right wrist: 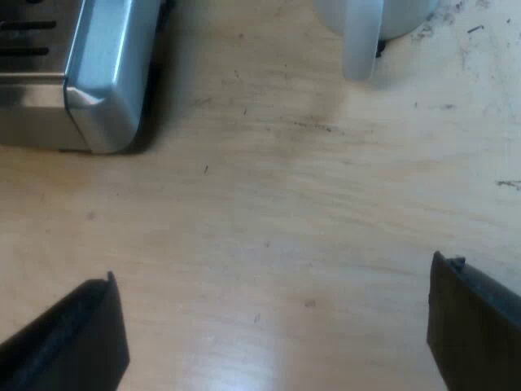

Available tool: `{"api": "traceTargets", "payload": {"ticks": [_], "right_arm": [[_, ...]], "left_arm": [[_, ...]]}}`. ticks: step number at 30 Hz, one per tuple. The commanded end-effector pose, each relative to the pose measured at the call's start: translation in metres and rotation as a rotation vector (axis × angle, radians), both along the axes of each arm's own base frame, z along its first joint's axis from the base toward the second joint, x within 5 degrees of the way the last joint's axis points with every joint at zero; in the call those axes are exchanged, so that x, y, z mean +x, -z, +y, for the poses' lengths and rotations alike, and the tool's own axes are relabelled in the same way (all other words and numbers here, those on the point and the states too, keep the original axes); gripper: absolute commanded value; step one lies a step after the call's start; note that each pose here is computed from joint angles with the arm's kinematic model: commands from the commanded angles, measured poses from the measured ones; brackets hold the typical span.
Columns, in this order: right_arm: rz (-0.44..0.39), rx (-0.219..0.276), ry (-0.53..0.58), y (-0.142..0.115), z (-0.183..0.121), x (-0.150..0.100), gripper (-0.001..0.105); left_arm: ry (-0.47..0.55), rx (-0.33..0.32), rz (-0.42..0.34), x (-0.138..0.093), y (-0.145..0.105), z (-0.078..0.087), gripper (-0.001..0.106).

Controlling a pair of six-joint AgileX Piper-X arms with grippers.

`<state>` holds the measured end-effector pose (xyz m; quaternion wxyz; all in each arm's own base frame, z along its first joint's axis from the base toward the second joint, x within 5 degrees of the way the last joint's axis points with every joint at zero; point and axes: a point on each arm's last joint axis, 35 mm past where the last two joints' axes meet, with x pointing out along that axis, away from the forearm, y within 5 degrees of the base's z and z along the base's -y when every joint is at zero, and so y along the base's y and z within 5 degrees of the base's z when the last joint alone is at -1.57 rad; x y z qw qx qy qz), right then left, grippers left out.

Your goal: Place mug into machine

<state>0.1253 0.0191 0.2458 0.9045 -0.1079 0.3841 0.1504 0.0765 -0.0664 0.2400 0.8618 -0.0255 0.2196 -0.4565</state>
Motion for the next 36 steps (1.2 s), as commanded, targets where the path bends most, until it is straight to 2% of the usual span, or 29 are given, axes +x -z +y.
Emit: {"api": "traceTargets", "payload": {"ticks": [1, 4, 6, 7, 9, 11, 20, 29, 36], "right_arm": [[-0.077, 0.008, -0.005, 0.012, 0.001, 0.007, 0.077], [-0.161, 0.011, 0.004, 0.028, 0.001, 0.014, 0.077], [-0.230, -0.009, 0.037, 0.043, 0.001, 0.019, 0.077], [-0.228, -0.013, 0.041, 0.047, 0.000, 0.019, 0.077], [-0.277, -0.047, 0.091, 0.059, -0.001, 0.024, 0.077], [-0.316, -0.050, 0.106, 0.066, -0.001, 0.028, 0.077], [-0.369, -0.056, 0.144, 0.085, 0.001, 0.060, 0.077], [-0.424, -0.048, 0.161, 0.109, 0.004, 0.084, 0.077], [-0.402, -0.087, 0.207, 0.125, 0.004, 0.100, 0.077]], "left_arm": [[0.014, -0.015, -0.021, 0.001, -0.003, -0.002, 0.087], [0.014, -0.010, -0.014, 0.002, -0.002, -0.002, 0.087], [0.014, 0.001, 0.004, 0.004, 0.001, -0.004, 0.087], [0.014, 0.006, 0.011, 0.005, 0.002, -0.004, 0.087], [0.013, 0.021, 0.038, 0.007, 0.005, -0.006, 0.087], [0.013, 0.030, 0.052, 0.009, 0.007, -0.007, 0.087], [0.012, 0.058, 0.102, 0.015, 0.013, -0.011, 0.087], [0.009, 0.052, 0.104, 0.016, 0.013, -0.012, 0.087], [0.009, 0.052, 0.104, 0.016, 0.013, -0.012, 0.087]]}}
